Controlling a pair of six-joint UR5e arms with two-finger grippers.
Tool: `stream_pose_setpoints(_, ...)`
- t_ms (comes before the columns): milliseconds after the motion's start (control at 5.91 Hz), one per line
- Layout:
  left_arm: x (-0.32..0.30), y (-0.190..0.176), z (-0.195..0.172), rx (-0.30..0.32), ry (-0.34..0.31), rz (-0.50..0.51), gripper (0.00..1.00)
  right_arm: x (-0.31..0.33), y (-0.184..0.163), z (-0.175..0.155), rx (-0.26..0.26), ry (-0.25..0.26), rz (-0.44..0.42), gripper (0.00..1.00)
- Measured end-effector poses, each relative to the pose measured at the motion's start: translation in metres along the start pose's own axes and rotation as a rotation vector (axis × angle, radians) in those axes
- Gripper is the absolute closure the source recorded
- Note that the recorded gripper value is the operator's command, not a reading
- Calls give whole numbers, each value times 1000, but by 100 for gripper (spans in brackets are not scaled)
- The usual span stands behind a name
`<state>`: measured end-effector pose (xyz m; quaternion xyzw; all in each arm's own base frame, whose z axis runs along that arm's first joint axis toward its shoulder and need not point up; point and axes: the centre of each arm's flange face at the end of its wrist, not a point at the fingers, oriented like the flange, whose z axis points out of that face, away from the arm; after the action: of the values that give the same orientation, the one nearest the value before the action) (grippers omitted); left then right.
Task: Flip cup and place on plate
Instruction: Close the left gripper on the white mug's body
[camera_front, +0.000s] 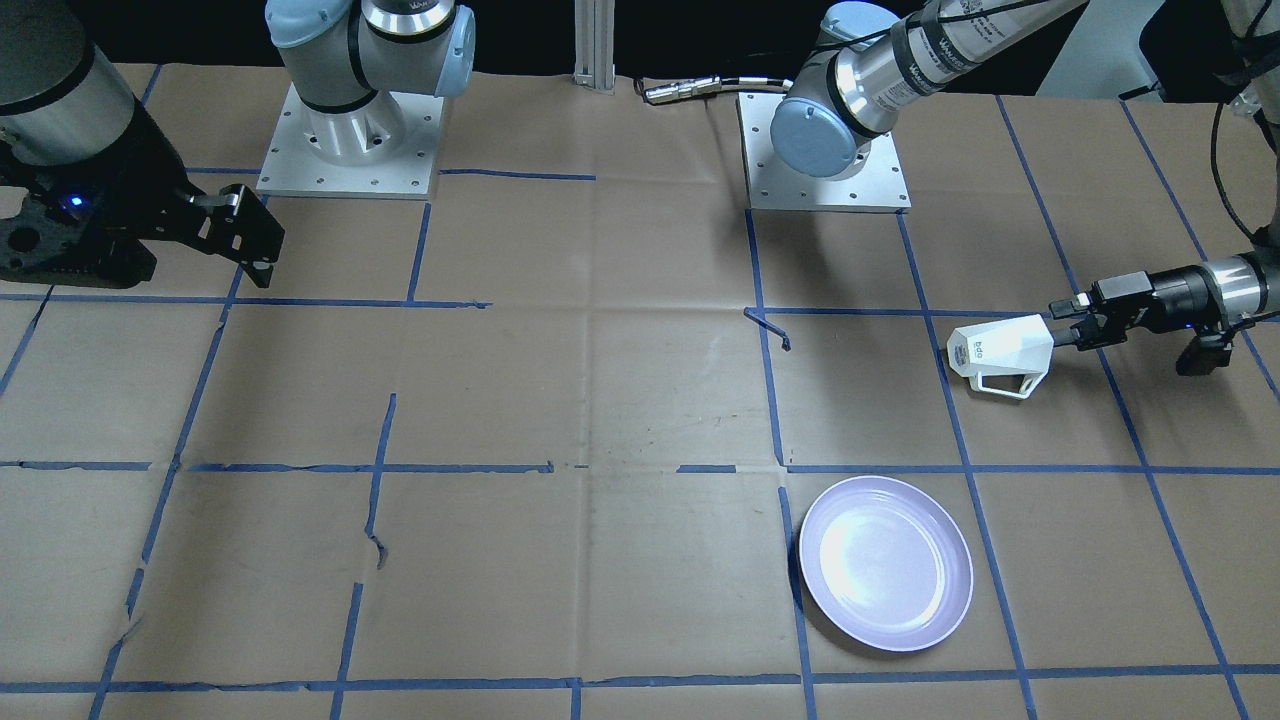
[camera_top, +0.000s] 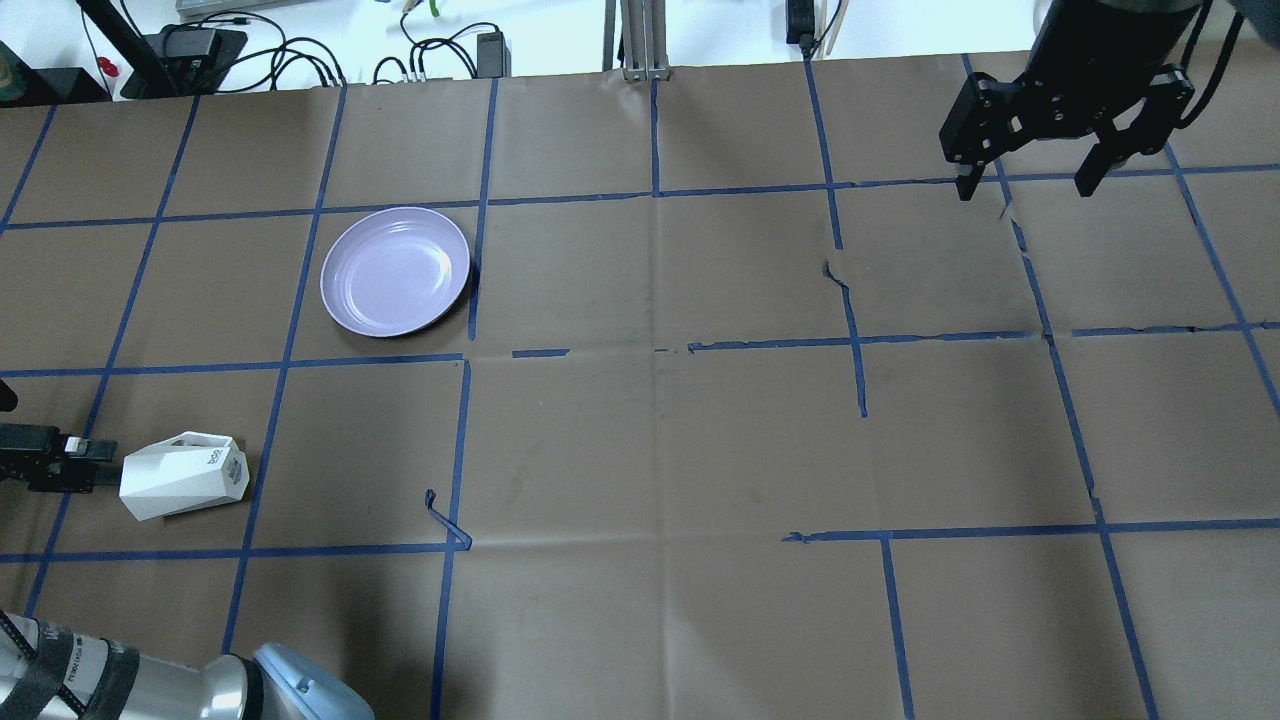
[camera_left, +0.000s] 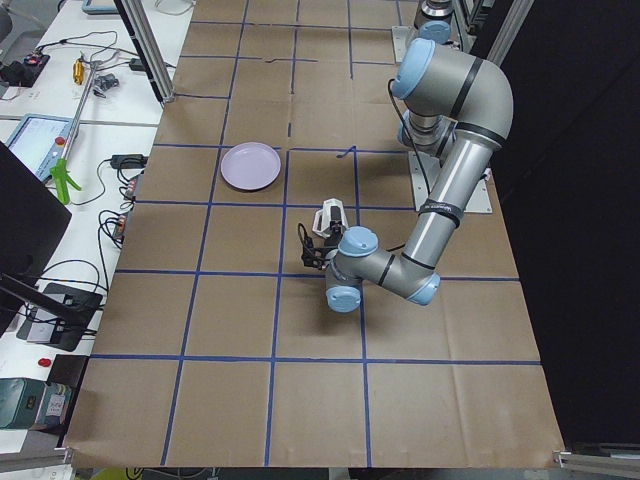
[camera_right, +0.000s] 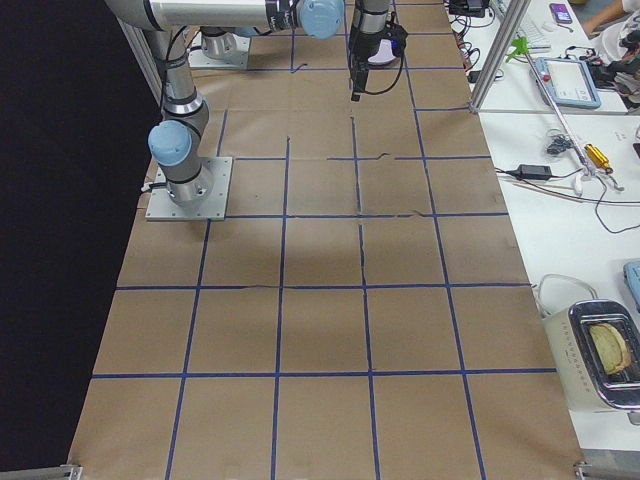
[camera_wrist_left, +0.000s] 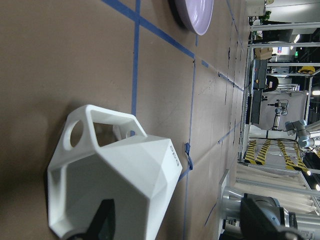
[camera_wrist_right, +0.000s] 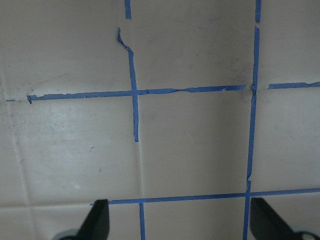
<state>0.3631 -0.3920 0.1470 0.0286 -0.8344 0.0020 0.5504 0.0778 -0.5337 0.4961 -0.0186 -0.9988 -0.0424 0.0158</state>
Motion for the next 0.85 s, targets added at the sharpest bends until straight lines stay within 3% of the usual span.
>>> stream_pose_setpoints(338, -2, 0, 5, -4, 11, 28, 63, 0, 0, 0, 0, 0, 0, 0)
stream_pose_setpoints(508, -3, 1, 8, -3, 17, 42, 89, 0, 0, 0, 0, 0, 0, 0)
stream_pose_setpoints(677, -5, 1, 9, -2, 17, 50, 98, 0, 0, 0, 0, 0, 0, 0)
stream_pose_setpoints(846, -6, 1, 9, -2, 17, 52, 100, 0, 0, 0, 0, 0, 0, 0)
